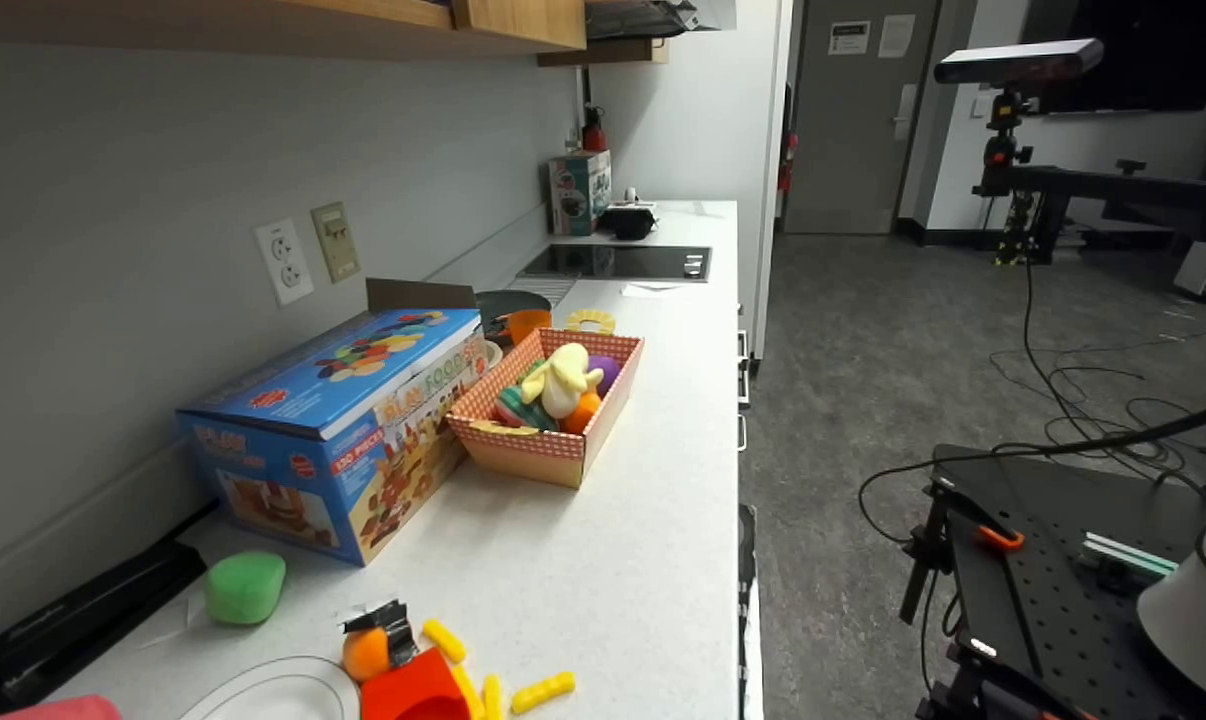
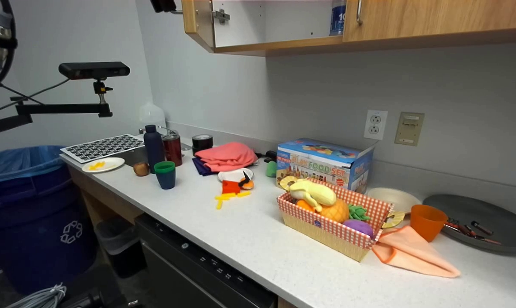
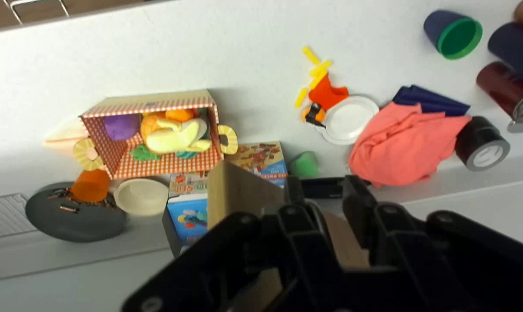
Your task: Open the left side of the drawer.
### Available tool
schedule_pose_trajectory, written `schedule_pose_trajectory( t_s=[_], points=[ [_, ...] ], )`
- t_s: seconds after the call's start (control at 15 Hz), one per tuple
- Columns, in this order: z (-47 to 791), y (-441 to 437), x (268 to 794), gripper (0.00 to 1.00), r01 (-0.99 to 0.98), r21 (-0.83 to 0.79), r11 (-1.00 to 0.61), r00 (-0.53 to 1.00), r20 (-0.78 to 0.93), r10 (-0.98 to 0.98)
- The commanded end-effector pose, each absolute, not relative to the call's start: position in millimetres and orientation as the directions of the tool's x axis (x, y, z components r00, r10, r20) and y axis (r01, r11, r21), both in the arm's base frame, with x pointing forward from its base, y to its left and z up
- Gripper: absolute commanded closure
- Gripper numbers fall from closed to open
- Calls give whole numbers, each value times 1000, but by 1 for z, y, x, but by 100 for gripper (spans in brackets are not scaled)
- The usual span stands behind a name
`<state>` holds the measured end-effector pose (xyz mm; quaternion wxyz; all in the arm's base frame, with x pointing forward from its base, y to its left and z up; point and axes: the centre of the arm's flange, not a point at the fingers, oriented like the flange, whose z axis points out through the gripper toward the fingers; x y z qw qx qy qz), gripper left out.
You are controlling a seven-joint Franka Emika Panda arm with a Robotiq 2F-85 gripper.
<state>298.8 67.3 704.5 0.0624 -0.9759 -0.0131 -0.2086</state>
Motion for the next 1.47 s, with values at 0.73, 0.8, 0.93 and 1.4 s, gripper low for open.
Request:
schedule_pose_trajectory(
  t_s=[0.73, 0.8, 0.93, 1.4],
  points=[
    [665, 88, 277, 0, 41, 186, -982, 992, 111, 63],
    [665, 88, 278, 0, 28, 205, -978, 992, 118, 53],
    [666, 90, 277, 0, 5, 223, -975, 993, 111, 30],
    [662, 90, 277, 0, -9, 235, -972, 992, 124, 20]
  ],
)
